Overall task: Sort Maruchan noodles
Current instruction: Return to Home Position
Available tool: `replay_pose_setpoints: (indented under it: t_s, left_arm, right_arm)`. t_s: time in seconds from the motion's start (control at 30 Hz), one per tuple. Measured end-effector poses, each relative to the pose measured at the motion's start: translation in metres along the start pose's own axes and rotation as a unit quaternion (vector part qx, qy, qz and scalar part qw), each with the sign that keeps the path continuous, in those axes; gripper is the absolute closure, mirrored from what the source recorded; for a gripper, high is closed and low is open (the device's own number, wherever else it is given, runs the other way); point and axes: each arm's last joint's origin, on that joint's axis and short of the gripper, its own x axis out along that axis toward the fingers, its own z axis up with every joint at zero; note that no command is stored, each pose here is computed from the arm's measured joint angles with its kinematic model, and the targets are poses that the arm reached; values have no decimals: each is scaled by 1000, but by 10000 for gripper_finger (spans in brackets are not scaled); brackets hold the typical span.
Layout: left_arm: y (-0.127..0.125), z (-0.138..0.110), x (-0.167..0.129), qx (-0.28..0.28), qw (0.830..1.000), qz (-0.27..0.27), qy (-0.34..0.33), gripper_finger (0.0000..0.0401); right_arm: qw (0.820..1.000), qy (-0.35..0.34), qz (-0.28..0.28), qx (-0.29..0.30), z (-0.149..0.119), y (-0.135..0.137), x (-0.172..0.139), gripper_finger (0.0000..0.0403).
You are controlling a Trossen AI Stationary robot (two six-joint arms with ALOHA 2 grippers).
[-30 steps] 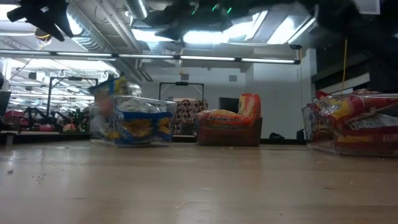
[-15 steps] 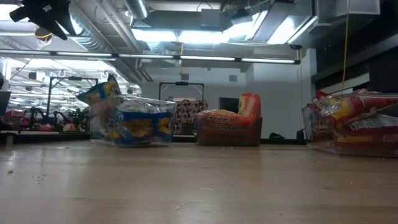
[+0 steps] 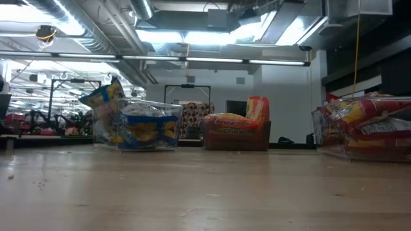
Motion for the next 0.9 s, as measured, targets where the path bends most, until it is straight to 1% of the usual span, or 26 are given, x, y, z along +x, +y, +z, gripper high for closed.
replay_pose_setpoints:
  t_s: [0.07, 0.13, 0.17, 0.23, 0.3, 0.4, 0.43, 0.5, 0.6, 0.67, 0.77, 0.83, 0.9]
  left_arm:
    - [3, 2, -10, 9, 1000, -4, -24, 256]
    - [7, 4, -22, 18, 999, -6, -48, 256]
    - [9, 5, -28, 20, 998, -6, -60, 256]
    - [14, 5, -40, 21, 996, 6, -82, 256]
    - [19, 4, -51, 12, 995, 25, -100, 256]
    - [24, -2, -61, -12, 993, 26, -110, 256]
    - [25, -5, -63, -16, 994, 18, -110, 256]
    - [26, -13, -64, -23, 994, -18, -103, 256]
    - [25, -33, -56, -30, 995, -72, -67, 256]
    - [25, -46, -51, -46, 994, -89, -48, 256]
    - [27, -67, -43, -71, 992, -97, -23, 256]
    - [29, -77, -42, -87, 991, -104, -17, 256]
    - [31, -85, -46, -101, 987, -121, -17, 256]
  right_arm:
    - [1000, 1, -3, 2, -15, 9, -13, 159]
    - [1000, -4, 11, 6, -34, 13, -13, 159]
    - [1000, -10, 19, 19, -47, 15, -11, 159]
    - [998, -47, 18, 36, -72, 17, -5, 159]
    - [995, -83, 6, 61, -103, 18, 4, 159]
    - [984, -138, 11, 107, -150, 17, 22, 159]
    - [980, -150, 22, 132, -168, 15, 33, 159]
    - [968, -163, 52, 184, -205, 11, 53, 159]
    - [943, -199, 107, 243, -247, 13, 73, 159]
    - [928, -222, 137, 268, -271, 18, 82, 159]
    - [904, -269, 163, 289, -298, 32, 88, 159]
    - [887, -297, 192, 297, -307, 44, 88, 159]
    - [876, -301, 217, 307, -313, 55, 89, 159]
